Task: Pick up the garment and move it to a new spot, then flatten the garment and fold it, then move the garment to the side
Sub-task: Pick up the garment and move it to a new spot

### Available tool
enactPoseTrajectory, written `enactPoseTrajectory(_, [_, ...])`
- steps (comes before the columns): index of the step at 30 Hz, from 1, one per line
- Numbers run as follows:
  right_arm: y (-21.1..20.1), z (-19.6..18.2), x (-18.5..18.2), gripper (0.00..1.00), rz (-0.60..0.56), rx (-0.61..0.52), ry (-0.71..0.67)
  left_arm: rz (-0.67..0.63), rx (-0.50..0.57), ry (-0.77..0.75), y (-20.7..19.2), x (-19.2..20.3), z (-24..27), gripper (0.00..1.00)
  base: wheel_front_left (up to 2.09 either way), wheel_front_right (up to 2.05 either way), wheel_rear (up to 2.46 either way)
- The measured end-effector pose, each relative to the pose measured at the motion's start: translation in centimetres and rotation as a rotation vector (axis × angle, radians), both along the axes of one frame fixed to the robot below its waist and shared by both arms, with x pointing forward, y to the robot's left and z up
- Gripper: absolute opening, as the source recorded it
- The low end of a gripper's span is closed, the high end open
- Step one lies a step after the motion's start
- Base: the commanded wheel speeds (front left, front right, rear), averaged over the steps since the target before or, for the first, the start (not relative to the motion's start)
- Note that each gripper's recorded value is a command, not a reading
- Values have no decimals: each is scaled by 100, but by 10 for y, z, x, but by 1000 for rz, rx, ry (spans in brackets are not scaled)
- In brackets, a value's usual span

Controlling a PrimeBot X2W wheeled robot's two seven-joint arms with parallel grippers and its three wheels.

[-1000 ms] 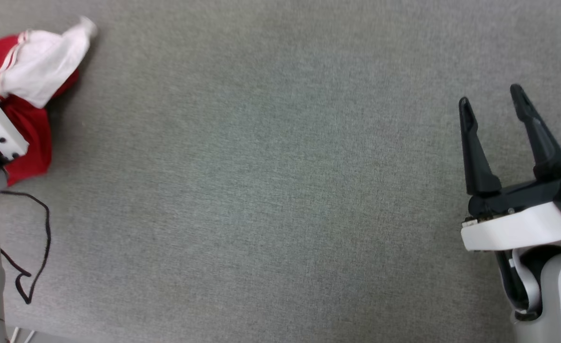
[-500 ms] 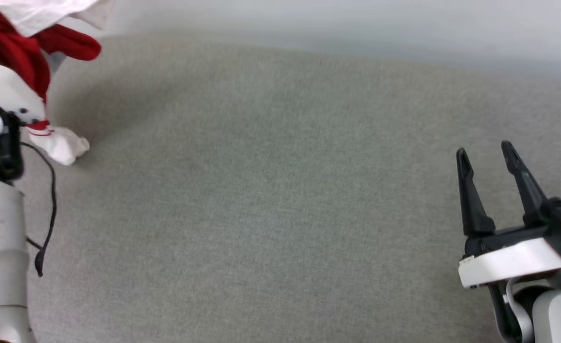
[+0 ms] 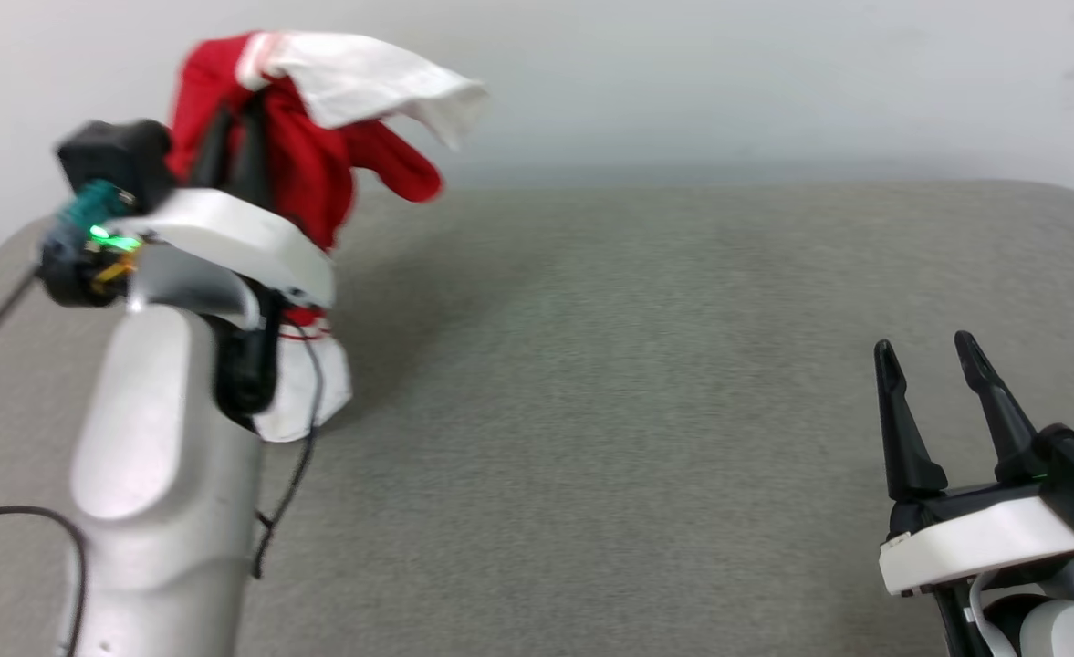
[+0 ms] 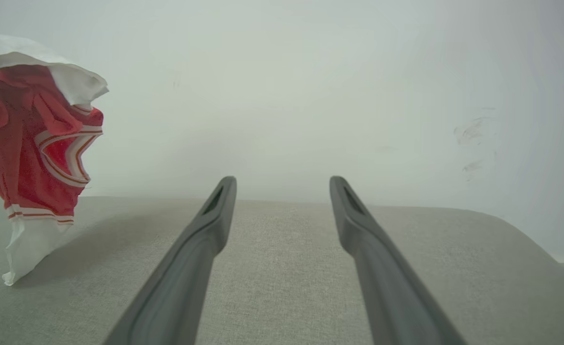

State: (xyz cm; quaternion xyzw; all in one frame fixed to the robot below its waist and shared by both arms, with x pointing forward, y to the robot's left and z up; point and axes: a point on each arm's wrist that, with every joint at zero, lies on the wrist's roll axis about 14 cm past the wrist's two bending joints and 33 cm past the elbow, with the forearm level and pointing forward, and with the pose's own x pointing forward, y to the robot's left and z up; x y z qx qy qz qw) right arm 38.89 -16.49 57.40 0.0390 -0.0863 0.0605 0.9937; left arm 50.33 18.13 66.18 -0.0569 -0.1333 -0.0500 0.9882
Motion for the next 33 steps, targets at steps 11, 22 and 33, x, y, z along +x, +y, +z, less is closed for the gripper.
enactPoseTrajectory(11, [-63,-4,-38,100,-194,0,23,-429,-72,150,-176,-27,-69,0,0,0,0])
enactPoseTrajectory(22, [-73,-36,-28,100,-222,12,110,-582,-11,617,-225,-102,-236,29,0,0,0])
enactPoseTrajectory(33, [-46,-30,-11,100,-137,0,91,-524,-24,360,-212,-93,-181,100,0,0,0])
